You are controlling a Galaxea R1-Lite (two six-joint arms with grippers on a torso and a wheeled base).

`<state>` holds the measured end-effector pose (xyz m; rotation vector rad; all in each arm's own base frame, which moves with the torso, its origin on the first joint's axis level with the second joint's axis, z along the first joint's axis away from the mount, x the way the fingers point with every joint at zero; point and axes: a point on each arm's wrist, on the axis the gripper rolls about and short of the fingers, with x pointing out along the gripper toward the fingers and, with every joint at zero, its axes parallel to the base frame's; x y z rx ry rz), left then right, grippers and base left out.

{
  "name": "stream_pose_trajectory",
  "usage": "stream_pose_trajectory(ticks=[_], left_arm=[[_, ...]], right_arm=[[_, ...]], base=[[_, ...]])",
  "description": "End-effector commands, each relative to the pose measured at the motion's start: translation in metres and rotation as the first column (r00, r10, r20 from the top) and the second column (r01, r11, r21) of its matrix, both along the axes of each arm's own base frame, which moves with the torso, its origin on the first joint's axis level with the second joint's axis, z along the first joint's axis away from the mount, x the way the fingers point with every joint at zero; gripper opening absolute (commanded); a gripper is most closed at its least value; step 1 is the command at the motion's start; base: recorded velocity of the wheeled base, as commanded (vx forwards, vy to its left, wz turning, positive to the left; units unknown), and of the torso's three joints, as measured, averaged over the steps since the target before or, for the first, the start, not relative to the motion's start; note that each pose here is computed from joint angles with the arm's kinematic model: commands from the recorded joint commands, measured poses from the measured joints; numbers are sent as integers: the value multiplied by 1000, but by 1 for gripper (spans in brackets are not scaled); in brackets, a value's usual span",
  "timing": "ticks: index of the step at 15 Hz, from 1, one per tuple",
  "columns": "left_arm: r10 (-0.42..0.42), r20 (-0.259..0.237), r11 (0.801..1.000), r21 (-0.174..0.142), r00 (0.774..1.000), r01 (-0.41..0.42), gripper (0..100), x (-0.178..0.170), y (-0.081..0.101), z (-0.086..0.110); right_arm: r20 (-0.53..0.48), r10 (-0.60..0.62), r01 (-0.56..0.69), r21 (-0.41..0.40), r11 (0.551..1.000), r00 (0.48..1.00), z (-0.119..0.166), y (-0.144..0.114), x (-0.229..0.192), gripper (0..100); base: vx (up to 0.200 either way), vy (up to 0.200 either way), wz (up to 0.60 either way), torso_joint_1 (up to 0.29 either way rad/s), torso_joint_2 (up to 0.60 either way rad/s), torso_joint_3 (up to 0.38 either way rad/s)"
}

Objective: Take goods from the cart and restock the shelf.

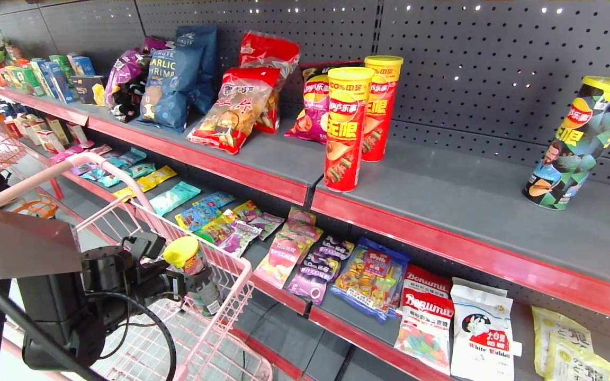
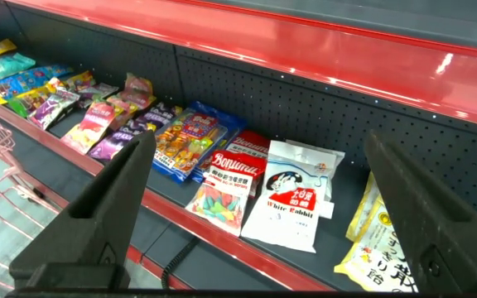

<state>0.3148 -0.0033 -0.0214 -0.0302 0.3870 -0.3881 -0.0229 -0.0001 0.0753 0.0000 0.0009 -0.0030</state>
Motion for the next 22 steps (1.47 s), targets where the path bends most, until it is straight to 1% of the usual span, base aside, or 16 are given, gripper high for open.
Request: stream_pose_trajectory(ticks=[1,3,6,7,9,10,12,13,15,16,17,18,19,20,21,22], left_arm=[[-13,-4,1000,1,1000,13,0,7,-5,-8],[-13,-10,1000,1,1000,13,0,6,-5,-10],[-2,21,1000,0,1000,2,0,4,-2,4],[24,34,1000,-2,999,-24,0,-5,4,24],[46,65,999,-4,997,-46,0,-18,10,55],[67,93,998,-13,993,-66,0,-29,14,85],[101,121,994,-47,988,-96,0,-54,18,138],[114,141,993,-57,984,-106,0,-73,19,169],[124,155,990,-86,980,-111,0,-120,16,215],[121,157,990,-95,980,-107,0,-138,14,228],[108,155,990,-107,982,-92,0,-167,10,243],[86,172,992,-111,981,-68,0,-197,6,250],[62,191,993,-112,980,-41,0,-221,3,252],[60,194,993,-112,979,-38,0,-228,2,252],[55,215,994,-107,975,-32,0,-257,-1,251],[70,226,994,-103,972,-47,0,-270,-2,248]], right_arm=[[-1,0,0,2,1000,1000,0,0,0,100],[-1,0,0,0,1000,1000,0,0,0,100],[-1,0,0,2,1000,1000,0,0,0,100],[-1,0,0,2,1000,1000,0,0,0,100],[-1,0,0,2,1000,1000,0,0,0,100],[-1,0,0,2,1000,1000,0,0,0,100],[-1,0,0,2,1000,1000,0,0,0,100],[-1,0,0,2,1000,1000,0,0,0,100],[-1,0,0,2,1000,1000,0,0,0,100],[-1,-2,2,3,1000,1000,0,0,0,100],[-2,-2,2,2,1000,1000,0,0,0,100],[-1,-2,2,2,1000,1000,0,0,0,100],[-1,-2,2,2,1000,1000,0,0,0,100],[-2,-2,2,2,1000,1000,0,0,0,100],[-2,-2,2,2,1000,1000,0,0,0,100],[-2,-2,2,2,1000,1000,0,0,0,100]], base=[[0,0,0,0,0,0],[0,0,0,0,0,0],[0,0,0,0,0,0],[0,0,0,0,0,0],[0,0,0,0,0,0],[0,0,0,0,0,0],[0,0,0,0,0,0],[0,0,0,0,0,0],[0,0,0,0,0,0],[0,0,0,0,0,0],[0,0,0,0,0,0],[0,0,0,0,0,0],[0,0,0,0,0,0],[0,0,0,0,0,0],[0,0,0,0,0,0],[0,0,0,0,0,0]])
